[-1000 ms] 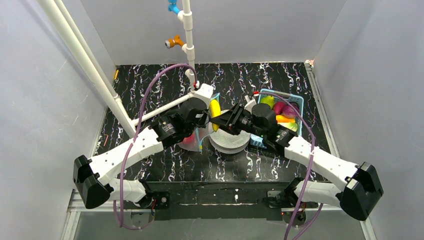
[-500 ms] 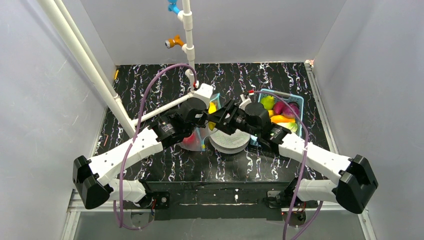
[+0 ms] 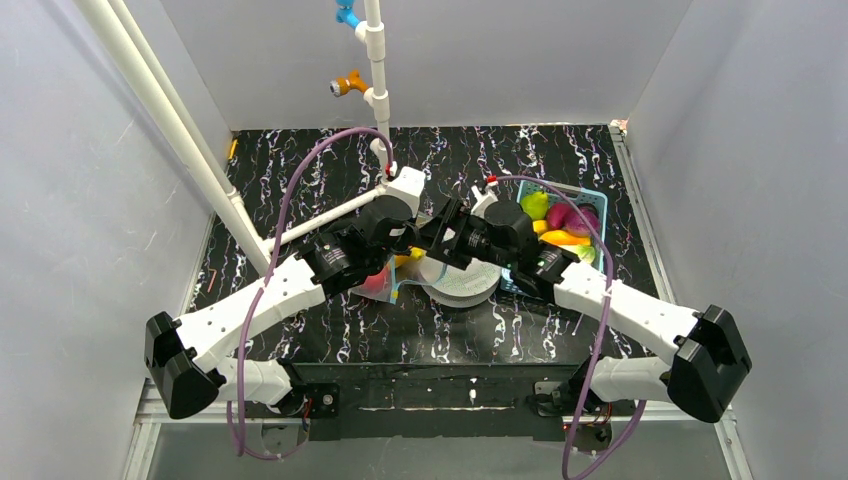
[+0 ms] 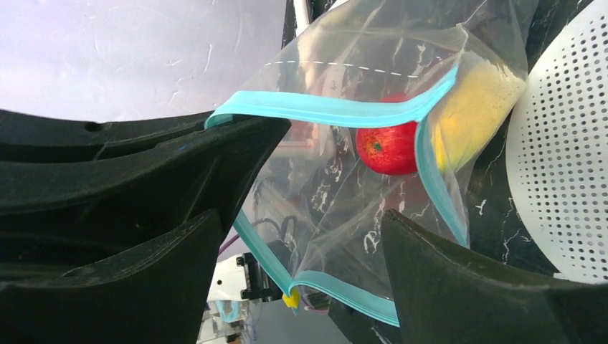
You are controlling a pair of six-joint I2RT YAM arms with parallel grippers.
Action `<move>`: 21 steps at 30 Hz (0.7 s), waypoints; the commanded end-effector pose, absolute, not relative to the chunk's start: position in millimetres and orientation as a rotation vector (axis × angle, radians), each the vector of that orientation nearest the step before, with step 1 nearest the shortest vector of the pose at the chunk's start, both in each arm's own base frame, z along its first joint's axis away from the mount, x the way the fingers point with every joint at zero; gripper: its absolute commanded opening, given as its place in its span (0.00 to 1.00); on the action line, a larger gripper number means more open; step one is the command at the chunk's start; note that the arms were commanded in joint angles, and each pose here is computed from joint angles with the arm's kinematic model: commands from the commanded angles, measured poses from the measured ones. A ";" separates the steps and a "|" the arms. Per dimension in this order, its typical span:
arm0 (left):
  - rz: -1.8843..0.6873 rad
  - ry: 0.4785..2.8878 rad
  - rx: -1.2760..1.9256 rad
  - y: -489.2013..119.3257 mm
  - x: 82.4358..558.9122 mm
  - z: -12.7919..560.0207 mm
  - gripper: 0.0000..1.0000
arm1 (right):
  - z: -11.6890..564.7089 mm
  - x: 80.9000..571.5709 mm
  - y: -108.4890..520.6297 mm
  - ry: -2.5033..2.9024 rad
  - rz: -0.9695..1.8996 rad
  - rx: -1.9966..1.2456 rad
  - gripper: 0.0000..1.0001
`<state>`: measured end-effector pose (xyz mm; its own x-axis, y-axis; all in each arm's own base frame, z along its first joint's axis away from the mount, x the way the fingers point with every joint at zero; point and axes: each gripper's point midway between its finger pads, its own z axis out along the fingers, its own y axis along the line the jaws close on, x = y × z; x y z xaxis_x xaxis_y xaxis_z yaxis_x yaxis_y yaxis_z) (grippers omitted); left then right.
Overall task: Place the food in the zip-top bag and seal the zipper
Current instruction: Pick up the fake fruit from the bin.
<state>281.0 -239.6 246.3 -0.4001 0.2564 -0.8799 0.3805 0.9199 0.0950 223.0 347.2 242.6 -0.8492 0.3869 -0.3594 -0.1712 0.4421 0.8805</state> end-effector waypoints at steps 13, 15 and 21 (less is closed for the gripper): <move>-0.155 1.972 0.421 -234.8 280.6 259.8 0.00 | 297.3 263.1 217.4 2.014 0.592 0.028 0.76; -0.160 1.974 0.423 -235.8 280.4 259.7 0.00 | 291.0 274.1 182.0 2.020 0.430 0.090 0.76; -0.162 1.983 0.431 -238.3 280.8 255.6 0.00 | 231.2 305.2 118.8 2.166 0.346 0.301 0.76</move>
